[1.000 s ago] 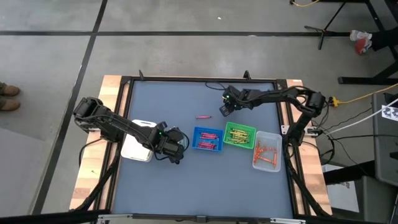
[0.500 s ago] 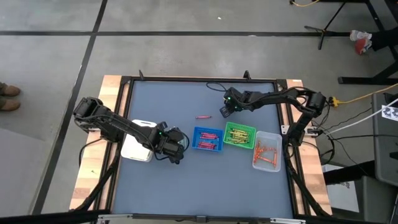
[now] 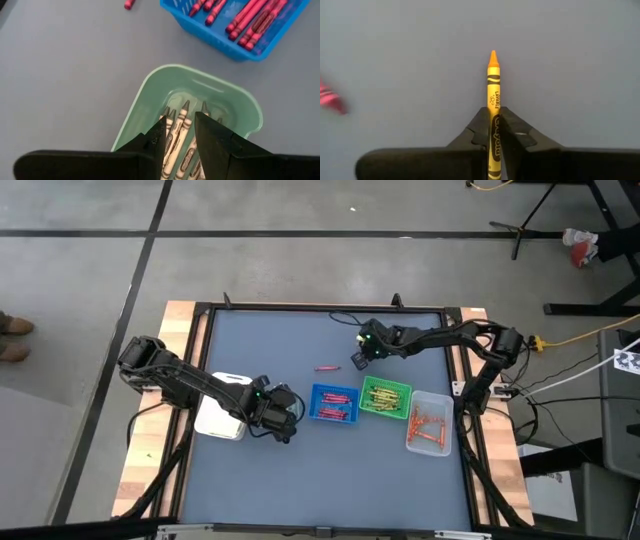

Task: Sort crayons
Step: Put the yellow crayon into the white bin

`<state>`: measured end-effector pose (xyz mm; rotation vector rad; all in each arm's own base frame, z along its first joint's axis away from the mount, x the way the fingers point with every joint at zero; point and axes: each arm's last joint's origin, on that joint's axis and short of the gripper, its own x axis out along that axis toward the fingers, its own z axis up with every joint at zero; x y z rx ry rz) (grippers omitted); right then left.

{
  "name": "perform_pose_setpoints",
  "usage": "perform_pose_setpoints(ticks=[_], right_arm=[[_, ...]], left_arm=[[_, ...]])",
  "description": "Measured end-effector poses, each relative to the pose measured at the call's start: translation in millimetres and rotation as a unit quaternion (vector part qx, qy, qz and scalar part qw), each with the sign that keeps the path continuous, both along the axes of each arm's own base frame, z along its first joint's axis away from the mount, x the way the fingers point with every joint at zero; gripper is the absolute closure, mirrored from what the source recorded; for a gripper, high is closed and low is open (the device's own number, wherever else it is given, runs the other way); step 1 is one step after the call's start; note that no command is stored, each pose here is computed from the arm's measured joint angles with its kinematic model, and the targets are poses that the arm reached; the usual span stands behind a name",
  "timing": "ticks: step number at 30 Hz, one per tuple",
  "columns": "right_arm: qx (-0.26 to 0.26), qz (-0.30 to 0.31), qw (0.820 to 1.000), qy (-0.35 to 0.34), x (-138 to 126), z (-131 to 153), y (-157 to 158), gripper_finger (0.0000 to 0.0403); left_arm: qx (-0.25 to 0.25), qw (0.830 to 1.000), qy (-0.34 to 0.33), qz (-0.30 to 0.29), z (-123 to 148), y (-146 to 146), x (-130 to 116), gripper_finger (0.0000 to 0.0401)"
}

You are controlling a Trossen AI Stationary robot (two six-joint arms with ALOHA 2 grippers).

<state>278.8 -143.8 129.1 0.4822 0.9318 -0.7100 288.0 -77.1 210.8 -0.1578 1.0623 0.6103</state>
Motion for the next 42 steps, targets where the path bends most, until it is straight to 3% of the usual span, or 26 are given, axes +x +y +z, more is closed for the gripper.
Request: perform_pose_setpoints(ticks=[6, 11, 20, 24, 29, 35, 42], right_arm=[[0.036, 0.078, 0.992, -0.088, 11.8, 6.8, 0.8, 0.0387], [0.028, 0.131, 0.974, -0.184, 24.4, 19.1, -1.5, 0.0396], [0.042, 0.263, 0.902, -0.340, 42.0, 44.2, 6.2, 0.0388], [0.057, 0.325, 0.866, -0.376, 48.4, 51.2, 19.1, 0.0388], [0.060, 0.372, 0.835, -0.401, 55.5, 57.5, 36.0, 0.0387], [0.049, 0.403, 0.809, -0.425, 62.0, 64.2, 52.7, 0.0387], [0.029, 0.425, 0.772, -0.472, 68.1, 77.3, 69.7, 0.0387]], left_arm=[[0.002, 1.000, -0.029, -0.004, 1.7, -1.2, 5.3, 0.0316], [0.006, 0.998, -0.058, -0.019, 4.2, -2.9, 11.5, 0.0316], [0.008, 0.986, -0.168, -0.002, 14.6, -1.6, 30.2, 0.0316], [-0.005, 0.972, -0.235, 0.023, 22.0, 2.9, 40.7, 0.0316], [-0.010, 0.960, -0.276, 0.042, 33.3, 12.0, 43.7, 0.0316], [-0.024, 0.952, -0.303, 0.041, 62.5, 16.5, 25.2, 0.0316], [-0.029, 0.925, -0.377, 0.044, 108.9, 14.8, -9.0, 0.0316]])
